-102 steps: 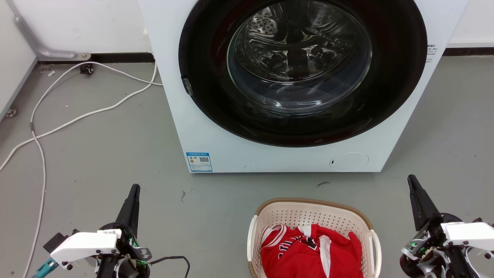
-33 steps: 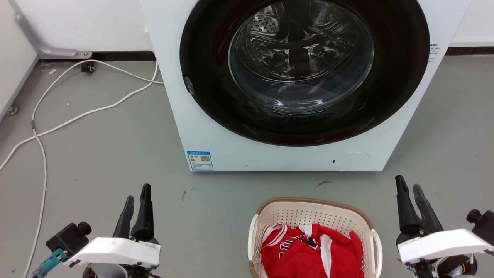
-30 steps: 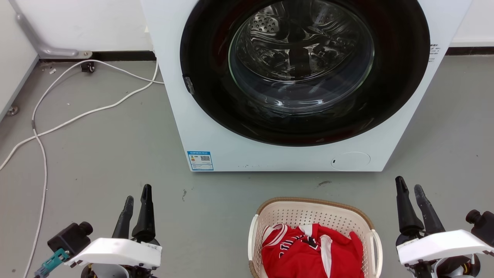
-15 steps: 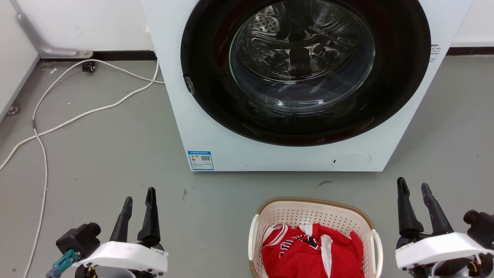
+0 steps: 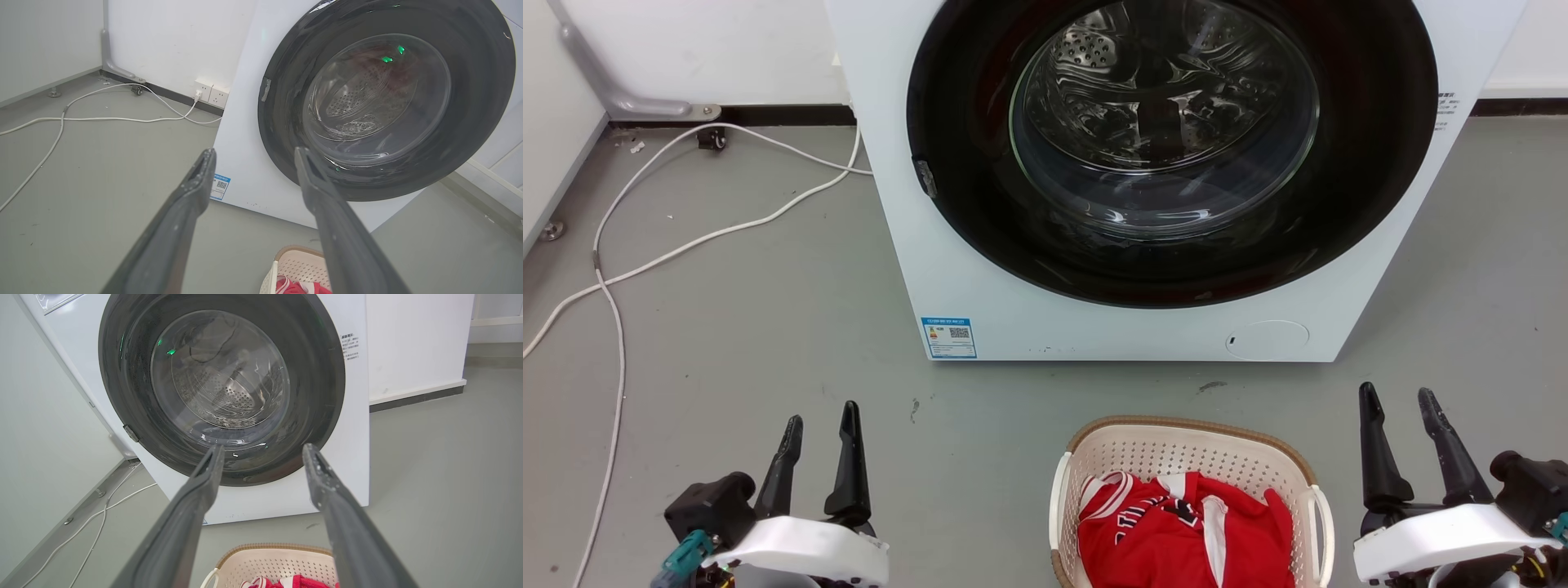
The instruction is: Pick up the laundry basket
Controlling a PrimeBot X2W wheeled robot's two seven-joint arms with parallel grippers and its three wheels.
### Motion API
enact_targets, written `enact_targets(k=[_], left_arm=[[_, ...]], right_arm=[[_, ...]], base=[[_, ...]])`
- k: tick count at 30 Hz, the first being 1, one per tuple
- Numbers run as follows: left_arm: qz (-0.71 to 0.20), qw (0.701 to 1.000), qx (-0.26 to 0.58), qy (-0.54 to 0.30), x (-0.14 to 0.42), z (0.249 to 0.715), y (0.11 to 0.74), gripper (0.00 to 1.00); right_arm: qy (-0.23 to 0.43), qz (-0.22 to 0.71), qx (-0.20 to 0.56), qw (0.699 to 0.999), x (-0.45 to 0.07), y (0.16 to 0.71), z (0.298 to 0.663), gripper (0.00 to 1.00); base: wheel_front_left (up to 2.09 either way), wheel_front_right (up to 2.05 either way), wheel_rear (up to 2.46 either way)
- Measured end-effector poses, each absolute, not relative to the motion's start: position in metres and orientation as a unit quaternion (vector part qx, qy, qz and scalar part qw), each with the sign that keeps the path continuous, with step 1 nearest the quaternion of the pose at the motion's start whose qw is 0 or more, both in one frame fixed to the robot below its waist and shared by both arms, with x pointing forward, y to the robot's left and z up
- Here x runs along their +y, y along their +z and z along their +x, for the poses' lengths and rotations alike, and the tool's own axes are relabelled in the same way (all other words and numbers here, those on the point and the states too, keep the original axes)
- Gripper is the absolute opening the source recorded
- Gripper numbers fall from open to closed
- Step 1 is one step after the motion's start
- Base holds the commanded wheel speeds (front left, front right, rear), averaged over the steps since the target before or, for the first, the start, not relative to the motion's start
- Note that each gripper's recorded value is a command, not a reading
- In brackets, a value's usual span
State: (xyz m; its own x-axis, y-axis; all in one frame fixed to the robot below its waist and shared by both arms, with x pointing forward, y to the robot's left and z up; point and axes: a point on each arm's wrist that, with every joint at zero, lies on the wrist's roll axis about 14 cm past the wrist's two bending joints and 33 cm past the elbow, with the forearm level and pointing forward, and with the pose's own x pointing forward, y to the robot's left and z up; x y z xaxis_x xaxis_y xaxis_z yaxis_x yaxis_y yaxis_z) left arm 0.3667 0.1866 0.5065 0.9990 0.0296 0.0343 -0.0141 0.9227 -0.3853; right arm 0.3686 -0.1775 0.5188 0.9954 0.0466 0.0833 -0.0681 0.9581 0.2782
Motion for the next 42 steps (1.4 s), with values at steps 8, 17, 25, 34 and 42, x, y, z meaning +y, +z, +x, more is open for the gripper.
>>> enact_targets(k=[8,17,25,34,42], left_arm=[[-0.159,0.987,-0.021,0.006,0.184,0.364,0.505,1.00],[-0.124,0.992,-0.033,-0.002,0.182,0.363,0.510,1.00],[-0.090,0.995,-0.048,-0.006,0.181,0.362,0.517,1.00],[-0.055,0.997,-0.059,-0.009,0.180,0.359,0.521,1.00],[-0.029,0.997,-0.066,-0.013,0.178,0.357,0.524,1.00]], right_arm=[[0.028,0.097,-0.041,0.994,-0.180,0.518,0.368,1.00],[0.037,0.056,-0.052,0.996,-0.176,0.523,0.368,1.00],[0.041,0.033,-0.073,0.996,-0.175,0.534,0.366,1.00],[0.043,0.002,-0.085,0.995,-0.175,0.539,0.365,1.00],[0.048,-0.023,-0.093,0.994,-0.172,0.542,0.364,1.00]], base=[[0.00,0.00,0.00],[0.00,0.00,0.00],[0.00,0.00,0.00],[0.00,0.00,0.00],[0.00,0.00,0.00]])
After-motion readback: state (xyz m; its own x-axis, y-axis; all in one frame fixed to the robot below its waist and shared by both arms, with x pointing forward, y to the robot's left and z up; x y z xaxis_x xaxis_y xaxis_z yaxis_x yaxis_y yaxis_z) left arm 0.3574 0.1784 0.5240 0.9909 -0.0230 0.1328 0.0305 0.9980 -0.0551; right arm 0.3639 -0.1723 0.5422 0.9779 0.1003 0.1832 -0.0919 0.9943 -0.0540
